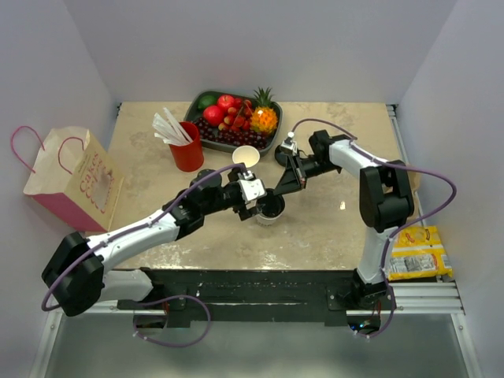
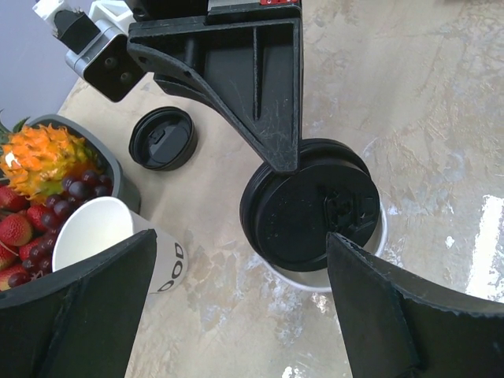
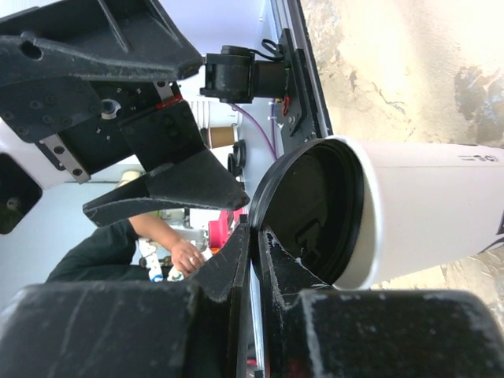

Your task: Pack the takeout coffee

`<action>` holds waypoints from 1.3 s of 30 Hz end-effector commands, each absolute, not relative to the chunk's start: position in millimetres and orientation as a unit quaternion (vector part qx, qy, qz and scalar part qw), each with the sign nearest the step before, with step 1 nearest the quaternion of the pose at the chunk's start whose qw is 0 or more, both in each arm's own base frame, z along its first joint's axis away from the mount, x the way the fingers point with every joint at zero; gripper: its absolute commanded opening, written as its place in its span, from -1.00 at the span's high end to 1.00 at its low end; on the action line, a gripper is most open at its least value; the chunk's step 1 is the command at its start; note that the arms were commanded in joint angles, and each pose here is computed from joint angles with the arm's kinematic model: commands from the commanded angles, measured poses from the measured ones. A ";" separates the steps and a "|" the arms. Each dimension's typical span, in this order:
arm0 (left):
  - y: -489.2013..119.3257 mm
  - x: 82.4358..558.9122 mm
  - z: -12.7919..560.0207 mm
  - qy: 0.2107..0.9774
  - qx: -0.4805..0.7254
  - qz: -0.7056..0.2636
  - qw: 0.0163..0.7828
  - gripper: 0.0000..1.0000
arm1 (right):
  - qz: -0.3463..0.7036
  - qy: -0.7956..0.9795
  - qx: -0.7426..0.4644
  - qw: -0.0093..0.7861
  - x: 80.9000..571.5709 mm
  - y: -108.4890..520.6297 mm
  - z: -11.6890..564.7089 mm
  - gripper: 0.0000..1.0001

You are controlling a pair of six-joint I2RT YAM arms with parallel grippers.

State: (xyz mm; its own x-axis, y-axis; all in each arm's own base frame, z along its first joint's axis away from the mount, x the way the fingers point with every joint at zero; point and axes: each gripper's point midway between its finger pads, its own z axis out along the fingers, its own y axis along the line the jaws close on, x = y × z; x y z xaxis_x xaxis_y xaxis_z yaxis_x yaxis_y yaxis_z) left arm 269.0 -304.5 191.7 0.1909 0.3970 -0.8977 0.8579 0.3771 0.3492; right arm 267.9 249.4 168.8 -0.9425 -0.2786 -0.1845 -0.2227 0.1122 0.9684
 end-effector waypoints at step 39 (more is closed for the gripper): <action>-338.0 264.3 200.9 0.594 0.510 -0.277 0.557 -0.80 | -0.571 -0.794 0.206 -0.027 294.3 244.2 147.4 0.39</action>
